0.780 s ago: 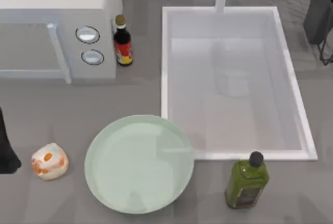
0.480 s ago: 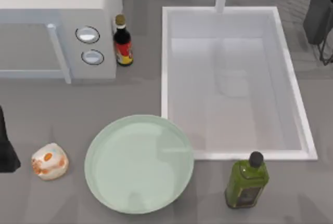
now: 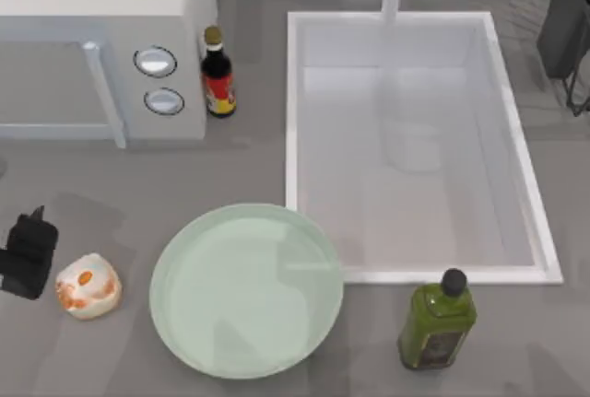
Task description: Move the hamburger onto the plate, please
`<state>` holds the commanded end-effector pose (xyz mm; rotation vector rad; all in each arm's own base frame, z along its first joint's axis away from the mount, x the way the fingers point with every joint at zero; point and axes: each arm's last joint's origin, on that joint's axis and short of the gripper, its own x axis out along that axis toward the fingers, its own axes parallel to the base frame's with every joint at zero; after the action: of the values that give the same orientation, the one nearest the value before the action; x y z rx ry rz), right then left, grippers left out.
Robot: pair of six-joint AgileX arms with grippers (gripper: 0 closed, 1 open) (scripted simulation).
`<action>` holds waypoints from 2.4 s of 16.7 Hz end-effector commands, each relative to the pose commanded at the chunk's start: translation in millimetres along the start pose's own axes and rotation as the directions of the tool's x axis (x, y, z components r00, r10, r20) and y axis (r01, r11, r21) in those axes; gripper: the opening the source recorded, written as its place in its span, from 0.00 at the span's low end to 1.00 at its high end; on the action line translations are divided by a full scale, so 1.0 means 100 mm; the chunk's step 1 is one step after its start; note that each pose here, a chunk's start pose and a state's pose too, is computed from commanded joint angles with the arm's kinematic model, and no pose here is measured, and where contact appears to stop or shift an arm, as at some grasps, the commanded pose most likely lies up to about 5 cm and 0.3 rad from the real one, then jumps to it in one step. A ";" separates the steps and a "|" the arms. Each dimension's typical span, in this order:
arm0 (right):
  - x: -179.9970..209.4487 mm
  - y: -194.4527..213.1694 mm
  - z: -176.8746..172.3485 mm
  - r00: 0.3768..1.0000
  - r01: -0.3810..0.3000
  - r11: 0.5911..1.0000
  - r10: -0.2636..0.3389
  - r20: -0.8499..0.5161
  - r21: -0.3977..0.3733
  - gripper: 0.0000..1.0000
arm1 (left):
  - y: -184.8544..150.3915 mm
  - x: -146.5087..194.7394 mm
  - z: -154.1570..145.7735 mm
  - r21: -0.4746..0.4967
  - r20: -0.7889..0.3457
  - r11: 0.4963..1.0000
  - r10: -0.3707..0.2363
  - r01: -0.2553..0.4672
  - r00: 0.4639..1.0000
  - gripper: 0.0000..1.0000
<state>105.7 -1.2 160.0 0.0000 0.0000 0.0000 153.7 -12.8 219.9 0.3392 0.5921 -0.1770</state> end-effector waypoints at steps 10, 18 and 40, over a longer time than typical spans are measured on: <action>0.00 0.00 0.00 1.000 0.000 1.000 0.000 0.000 0.000 1.00 | -0.16 1.20 0.47 0.245 -0.705 0.793 -0.249 0.558 0.664 1.00; 0.00 0.00 0.00 1.000 0.000 1.000 0.000 0.000 0.000 1.00 | -0.23 1.36 0.46 0.236 -0.776 0.723 -0.262 0.650 0.573 1.00; 0.00 0.00 0.00 1.000 0.000 1.000 0.000 0.000 0.000 1.00 | -0.45 1.82 -0.16 0.238 -0.777 0.718 -0.262 0.654 0.572 0.47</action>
<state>105.7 -1.2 160.0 0.0000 0.0000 0.0000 282.4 -61.1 91.5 0.7801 1.4273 -0.7823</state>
